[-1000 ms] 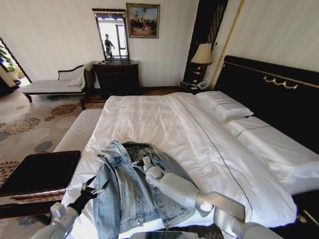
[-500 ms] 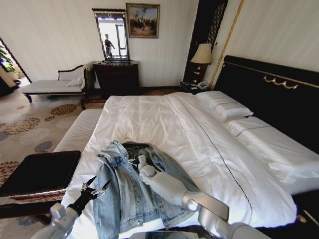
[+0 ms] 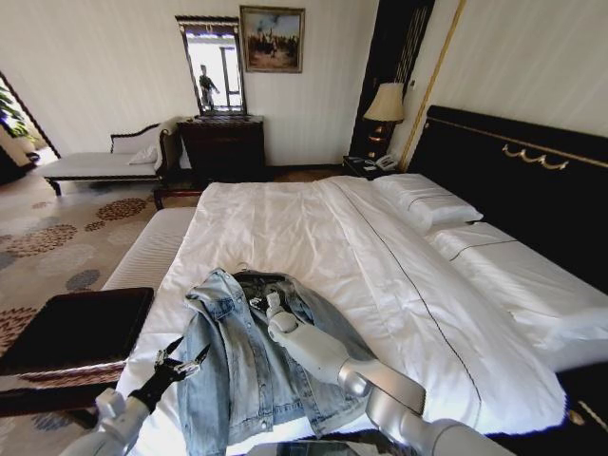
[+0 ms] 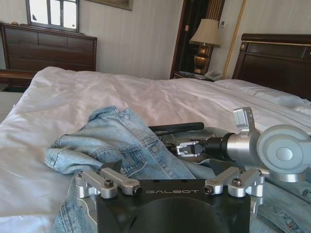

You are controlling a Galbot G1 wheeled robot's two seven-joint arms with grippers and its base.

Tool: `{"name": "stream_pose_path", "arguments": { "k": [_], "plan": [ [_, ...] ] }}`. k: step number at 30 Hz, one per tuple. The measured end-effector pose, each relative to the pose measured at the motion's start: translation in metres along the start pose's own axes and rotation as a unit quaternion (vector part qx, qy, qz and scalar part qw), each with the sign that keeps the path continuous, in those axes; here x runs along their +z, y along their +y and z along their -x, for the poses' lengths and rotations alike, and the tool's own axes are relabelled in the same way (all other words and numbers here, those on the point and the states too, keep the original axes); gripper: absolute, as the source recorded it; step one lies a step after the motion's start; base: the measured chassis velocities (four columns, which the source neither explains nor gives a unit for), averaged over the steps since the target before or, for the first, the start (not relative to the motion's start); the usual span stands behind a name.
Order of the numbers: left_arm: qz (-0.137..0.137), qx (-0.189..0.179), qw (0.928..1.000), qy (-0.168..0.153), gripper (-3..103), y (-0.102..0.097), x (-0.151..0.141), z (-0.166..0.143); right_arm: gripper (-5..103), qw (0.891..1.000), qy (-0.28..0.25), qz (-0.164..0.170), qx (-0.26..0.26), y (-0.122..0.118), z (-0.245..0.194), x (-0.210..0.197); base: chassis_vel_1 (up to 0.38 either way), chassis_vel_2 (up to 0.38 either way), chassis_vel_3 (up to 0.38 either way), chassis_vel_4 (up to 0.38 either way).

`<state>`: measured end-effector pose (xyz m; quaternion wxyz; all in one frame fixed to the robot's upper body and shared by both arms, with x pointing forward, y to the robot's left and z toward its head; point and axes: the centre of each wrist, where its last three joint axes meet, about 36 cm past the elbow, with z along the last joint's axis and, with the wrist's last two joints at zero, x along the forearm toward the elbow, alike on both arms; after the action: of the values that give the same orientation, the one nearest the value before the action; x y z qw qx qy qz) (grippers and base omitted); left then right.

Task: Pick up the clothes from the bed and hang them on the clothes hanger.

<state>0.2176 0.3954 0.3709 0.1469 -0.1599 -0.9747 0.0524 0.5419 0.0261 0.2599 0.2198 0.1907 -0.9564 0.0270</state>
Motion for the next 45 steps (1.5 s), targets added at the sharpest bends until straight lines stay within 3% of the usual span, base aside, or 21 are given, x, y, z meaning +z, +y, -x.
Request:
{"name": "stream_pose_path", "arguments": {
  "k": [16,27,38,45],
  "plan": [
    [0.002,0.0,1.0,0.002,100,0.0,-0.001,-0.002,86,1.0,-0.003,0.01,-0.001,-0.01,0.004,0.002,0.0,0.0,0.0,0.0],
    [0.001,0.0,1.0,0.001,100,0.001,-0.002,-0.004,86,0.998,-0.024,0.036,-0.038,0.016,-0.006,-0.013,0.0,0.0,0.0,0.0],
    [0.001,0.001,1.0,0.0,100,0.001,-0.001,-0.002,86,0.999,-0.026,-0.003,-0.021,-0.016,0.011,-0.003,0.0,0.0,0.0,0.0],
    [0.001,0.003,1.0,0.0,100,0.0,-0.001,0.0,84,0.999,-0.026,-0.001,-0.024,-0.02,0.014,-0.01,0.0,0.0,0.0,0.0]
  ]
}}
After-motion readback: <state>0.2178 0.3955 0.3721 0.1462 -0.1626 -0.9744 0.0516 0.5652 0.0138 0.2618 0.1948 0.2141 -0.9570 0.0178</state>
